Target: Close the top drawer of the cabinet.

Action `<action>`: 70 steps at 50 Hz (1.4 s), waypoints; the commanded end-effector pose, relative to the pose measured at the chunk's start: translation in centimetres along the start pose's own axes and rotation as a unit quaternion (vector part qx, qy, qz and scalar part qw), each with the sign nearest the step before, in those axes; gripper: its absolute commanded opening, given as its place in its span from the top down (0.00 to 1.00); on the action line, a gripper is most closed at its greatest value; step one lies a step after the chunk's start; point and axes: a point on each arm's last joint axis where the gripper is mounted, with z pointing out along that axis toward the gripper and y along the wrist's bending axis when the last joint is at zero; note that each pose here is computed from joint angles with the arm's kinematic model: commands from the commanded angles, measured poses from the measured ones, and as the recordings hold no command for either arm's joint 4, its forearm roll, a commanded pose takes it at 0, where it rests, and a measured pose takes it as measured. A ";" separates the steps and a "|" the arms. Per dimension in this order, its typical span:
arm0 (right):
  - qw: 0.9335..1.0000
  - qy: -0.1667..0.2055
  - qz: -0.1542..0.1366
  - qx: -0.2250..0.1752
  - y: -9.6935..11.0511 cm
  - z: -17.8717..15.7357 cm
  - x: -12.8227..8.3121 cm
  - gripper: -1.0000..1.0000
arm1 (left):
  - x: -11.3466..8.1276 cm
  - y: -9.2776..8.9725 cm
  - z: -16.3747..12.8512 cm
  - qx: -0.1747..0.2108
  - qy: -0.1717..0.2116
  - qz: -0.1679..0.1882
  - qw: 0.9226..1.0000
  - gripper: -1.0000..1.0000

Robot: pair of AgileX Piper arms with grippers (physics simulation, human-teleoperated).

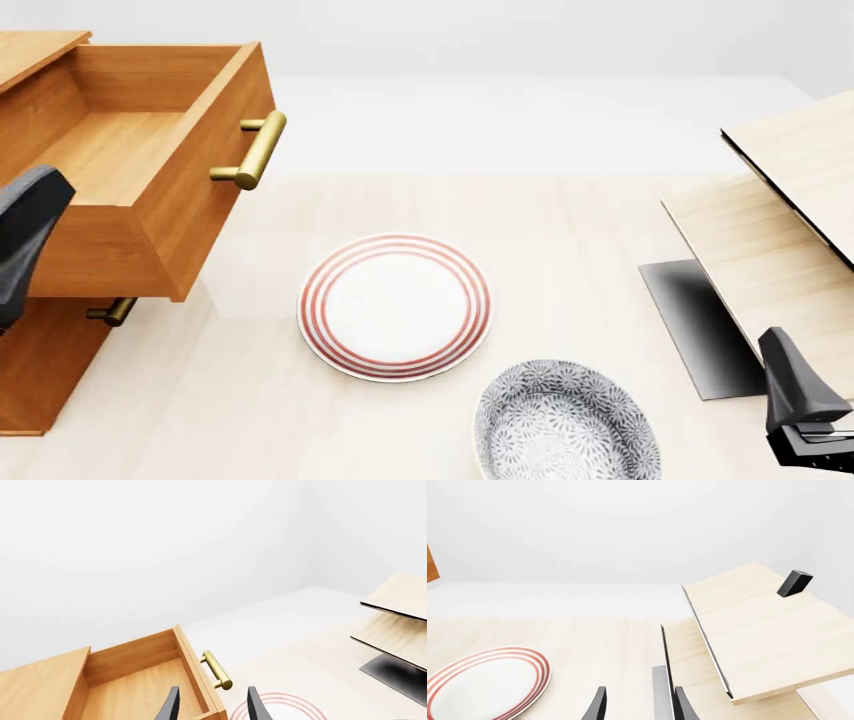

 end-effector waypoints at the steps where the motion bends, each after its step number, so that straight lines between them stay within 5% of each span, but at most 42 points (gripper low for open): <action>1: 1.000 0.000 0.000 0.000 0.0 0.0 0.0 0.00 | -1.7 -1.0 3.4 0.061 -0.010 0.007 0.998 0.00; 7: 1.000 0.000 0.000 0.000 0.0 0.0 0.0 0.00 | -2.5 -2.3 5.3 0.108 -0.020 0.025 0.994 0.00; 34: 1.000 0.000 0.000 0.000 0.0 0.1 0.0 0.00 | -6.4 -6.7 10.7 0.211 -0.035 -0.011 0.977 0.00; 42: 1.000 0.000 0.000 0.000 0.0 0.1 0.0 0.00 | -6.7 -8.6 12.2 0.236 -0.040 0.005 0.971 0.00; 49: 1.000 0.000 0.000 0.000 0.0 0.1 0.0 0.00 | -6.4 -10.5 16.4 0.240 0.021 -0.033 0.970 0.00; 50: 1.000 0.000 0.000 0.000 0.0 0.0 0.0 0.00 | -3.4 -13.4 19.4 0.261 0.082 -0.013 0.962 0.00; 61: 1.000 0.000 0.000 0.000 0.0 0.0 0.0 0.00 | -2.7 -15.0 21.0 0.273 0.111 -0.016 0.956 0.00; 70: 1.000 0.000 0.000 0.000 0.0 0.0 0.0 0.00 | -1.2 -15.4 22.3 0.273 0.134 0.017 0.953 0.00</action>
